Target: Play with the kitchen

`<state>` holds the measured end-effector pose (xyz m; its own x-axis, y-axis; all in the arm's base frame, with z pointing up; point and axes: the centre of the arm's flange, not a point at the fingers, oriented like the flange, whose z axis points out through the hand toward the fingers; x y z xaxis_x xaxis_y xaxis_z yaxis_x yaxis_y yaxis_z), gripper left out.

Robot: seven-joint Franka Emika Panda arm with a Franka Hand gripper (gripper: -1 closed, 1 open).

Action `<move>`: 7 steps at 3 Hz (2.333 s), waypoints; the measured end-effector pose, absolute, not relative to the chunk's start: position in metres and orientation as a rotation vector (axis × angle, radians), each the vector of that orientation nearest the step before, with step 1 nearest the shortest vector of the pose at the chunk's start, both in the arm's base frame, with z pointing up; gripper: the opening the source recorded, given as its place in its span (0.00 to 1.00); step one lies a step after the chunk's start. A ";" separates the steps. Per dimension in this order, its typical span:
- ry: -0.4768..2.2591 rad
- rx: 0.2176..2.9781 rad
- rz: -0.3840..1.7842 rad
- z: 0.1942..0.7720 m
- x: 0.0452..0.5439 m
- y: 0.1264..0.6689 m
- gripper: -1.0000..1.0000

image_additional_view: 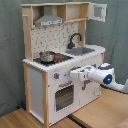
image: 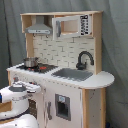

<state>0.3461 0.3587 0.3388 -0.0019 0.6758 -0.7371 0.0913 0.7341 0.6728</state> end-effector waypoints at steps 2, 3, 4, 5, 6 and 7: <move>1.474 0.758 0.582 0.339 0.343 0.361 1.00; 1.452 0.781 0.593 0.340 0.324 0.374 1.00; 1.426 0.799 0.572 0.342 0.310 0.381 1.00; 1.396 0.825 0.552 0.342 0.295 0.386 1.00; 1.371 0.845 0.517 0.340 0.282 0.388 1.00; 1.352 0.864 0.500 0.334 0.264 0.381 1.00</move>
